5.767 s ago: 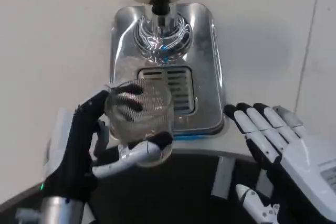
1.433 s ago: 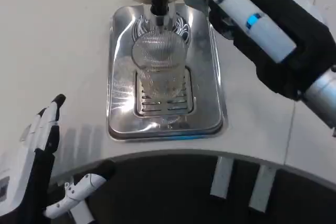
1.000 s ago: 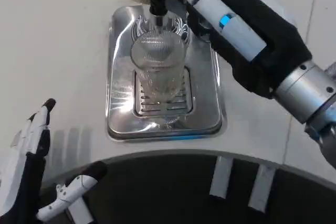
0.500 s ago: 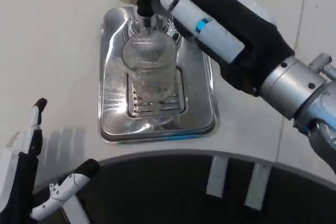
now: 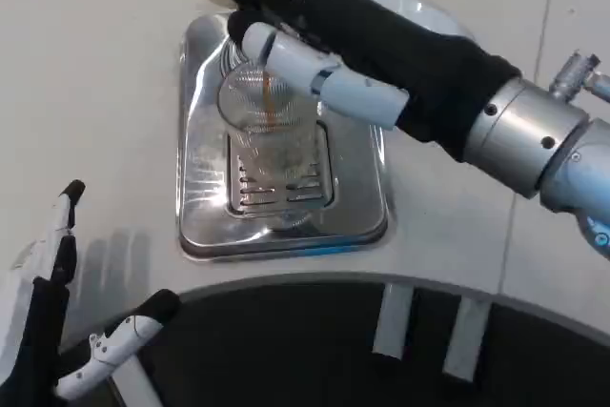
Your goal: Grasp the cup under the faucet to collect the drink, then remove the cup.
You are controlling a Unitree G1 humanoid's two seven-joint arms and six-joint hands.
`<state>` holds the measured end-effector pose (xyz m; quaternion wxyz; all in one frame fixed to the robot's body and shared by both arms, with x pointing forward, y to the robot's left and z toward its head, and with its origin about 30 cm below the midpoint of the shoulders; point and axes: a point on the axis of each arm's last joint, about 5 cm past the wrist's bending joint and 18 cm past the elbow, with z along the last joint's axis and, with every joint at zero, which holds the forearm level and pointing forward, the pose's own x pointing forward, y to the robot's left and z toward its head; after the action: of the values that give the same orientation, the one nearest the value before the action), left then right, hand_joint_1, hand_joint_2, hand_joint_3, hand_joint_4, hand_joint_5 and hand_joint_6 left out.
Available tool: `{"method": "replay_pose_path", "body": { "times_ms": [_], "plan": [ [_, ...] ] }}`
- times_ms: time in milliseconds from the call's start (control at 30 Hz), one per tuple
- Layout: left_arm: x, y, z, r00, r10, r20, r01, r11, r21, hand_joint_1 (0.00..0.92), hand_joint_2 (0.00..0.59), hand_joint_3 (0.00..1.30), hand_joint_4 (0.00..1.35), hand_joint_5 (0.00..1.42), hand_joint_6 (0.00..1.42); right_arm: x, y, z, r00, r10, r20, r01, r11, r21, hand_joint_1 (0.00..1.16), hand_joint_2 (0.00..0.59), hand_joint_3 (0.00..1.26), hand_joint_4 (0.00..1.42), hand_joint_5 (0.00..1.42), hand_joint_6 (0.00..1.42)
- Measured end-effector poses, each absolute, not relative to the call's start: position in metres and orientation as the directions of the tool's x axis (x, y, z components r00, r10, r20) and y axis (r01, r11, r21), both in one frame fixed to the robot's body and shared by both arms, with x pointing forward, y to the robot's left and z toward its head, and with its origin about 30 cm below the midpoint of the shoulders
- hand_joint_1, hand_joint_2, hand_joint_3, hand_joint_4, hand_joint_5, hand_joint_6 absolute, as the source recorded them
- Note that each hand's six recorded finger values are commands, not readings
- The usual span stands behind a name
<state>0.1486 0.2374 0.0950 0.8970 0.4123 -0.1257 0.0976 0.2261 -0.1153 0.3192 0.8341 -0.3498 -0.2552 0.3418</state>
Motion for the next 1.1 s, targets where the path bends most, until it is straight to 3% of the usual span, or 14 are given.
{"method": "replay_pose_path", "body": {
  "times_ms": [233, 433, 733, 1100],
  "plan": [
    [0.148, 0.237, 0.094, 0.950, 0.070, 0.304, -0.276, 0.641, 0.716, 0.027, 0.052, 0.00, 0.00, 0.13, 0.13, 0.221, -0.107, 0.330, 0.652, 0.747, 0.130, -0.272, 0.391, -0.879, 0.00, 0.555, 0.00, 0.00, 0.00, 0.00],
    [0.153, 0.237, 0.094, 0.950, 0.068, 0.304, -0.275, 0.643, 0.715, 0.044, 0.036, 0.00, 0.00, 0.12, 0.13, 0.217, -0.105, 0.333, 0.665, 0.740, 0.106, -0.247, 0.351, -0.903, 0.00, 0.580, 0.01, 0.00, 0.00, 0.00],
    [0.175, 0.229, 0.103, 0.928, 0.014, 0.373, -0.286, 0.669, 0.686, 0.074, 0.031, 0.00, 0.00, 0.11, 0.12, 0.216, -0.104, 0.337, 0.676, 0.731, 0.095, -0.232, 0.334, -0.913, 0.00, 0.586, 0.01, 0.00, 0.00, 0.00],
    [0.195, 0.217, 0.108, 0.922, -0.094, 0.377, -0.215, 0.684, 0.697, 0.217, 0.030, 0.00, 0.00, 0.00, 0.00, 0.216, -0.101, 0.336, 0.681, 0.725, 0.104, -0.223, 0.340, -0.914, 0.00, 0.586, 0.00, 0.00, 0.00, 0.00]
  ]
}}
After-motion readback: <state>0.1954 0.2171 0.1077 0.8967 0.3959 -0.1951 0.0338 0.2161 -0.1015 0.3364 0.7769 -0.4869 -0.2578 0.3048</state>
